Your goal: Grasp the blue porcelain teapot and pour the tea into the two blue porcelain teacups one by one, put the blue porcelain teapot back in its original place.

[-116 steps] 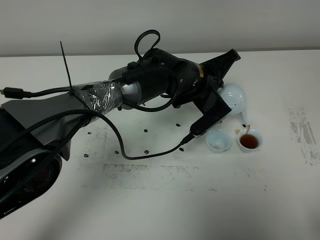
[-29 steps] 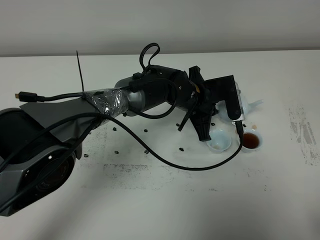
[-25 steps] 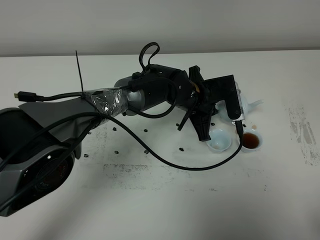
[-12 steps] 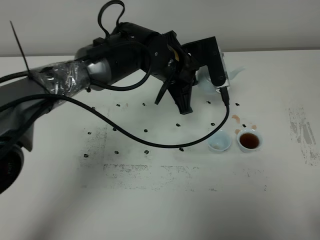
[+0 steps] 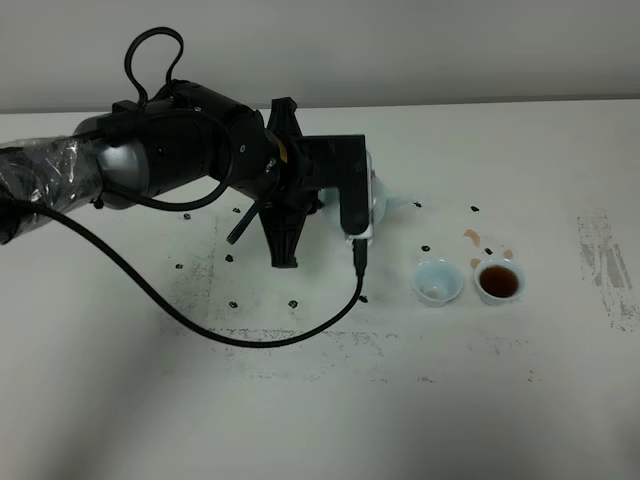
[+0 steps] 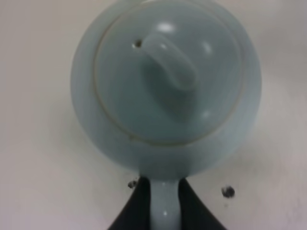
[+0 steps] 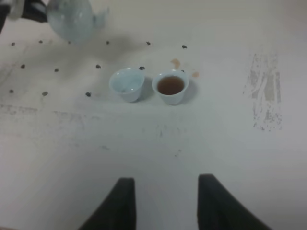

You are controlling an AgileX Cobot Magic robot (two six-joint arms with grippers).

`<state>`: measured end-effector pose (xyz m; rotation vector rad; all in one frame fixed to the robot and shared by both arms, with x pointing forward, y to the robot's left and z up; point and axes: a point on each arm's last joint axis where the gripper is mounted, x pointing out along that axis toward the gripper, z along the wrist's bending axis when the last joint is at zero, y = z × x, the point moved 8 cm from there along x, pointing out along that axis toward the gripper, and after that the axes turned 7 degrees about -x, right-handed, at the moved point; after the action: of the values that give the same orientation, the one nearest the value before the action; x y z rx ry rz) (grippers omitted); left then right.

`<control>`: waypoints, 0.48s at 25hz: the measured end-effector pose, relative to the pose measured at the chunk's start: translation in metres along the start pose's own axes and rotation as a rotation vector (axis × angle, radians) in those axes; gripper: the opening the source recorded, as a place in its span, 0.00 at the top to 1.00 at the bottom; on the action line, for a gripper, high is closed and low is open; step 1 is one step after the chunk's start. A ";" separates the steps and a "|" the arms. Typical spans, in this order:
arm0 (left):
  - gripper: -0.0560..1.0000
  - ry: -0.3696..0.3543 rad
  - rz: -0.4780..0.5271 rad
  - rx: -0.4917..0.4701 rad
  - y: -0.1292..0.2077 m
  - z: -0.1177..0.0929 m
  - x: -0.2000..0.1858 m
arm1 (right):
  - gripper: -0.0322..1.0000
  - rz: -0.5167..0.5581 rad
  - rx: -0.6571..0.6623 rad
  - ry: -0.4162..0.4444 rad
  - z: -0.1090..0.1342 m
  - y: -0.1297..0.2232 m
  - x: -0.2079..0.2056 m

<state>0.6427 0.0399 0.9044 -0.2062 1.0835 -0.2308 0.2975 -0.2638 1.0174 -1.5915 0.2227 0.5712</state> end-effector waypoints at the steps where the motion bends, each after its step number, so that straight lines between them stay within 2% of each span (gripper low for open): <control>1: 0.91 0.004 0.002 0.066 0.000 -0.002 0.001 | 0.68 0.000 0.000 0.000 0.000 0.000 0.000; 6: 0.91 -0.029 -0.029 0.323 -0.015 -0.003 0.001 | 0.68 0.000 0.000 0.000 0.000 0.000 0.000; 12: 0.91 -0.090 -0.063 0.453 -0.029 0.001 0.002 | 0.68 0.000 0.000 0.000 0.000 0.000 0.000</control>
<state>0.6418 0.0116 0.9116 0.1549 0.9108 -0.5110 0.2975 -0.2637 1.0174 -1.5912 0.2224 0.5713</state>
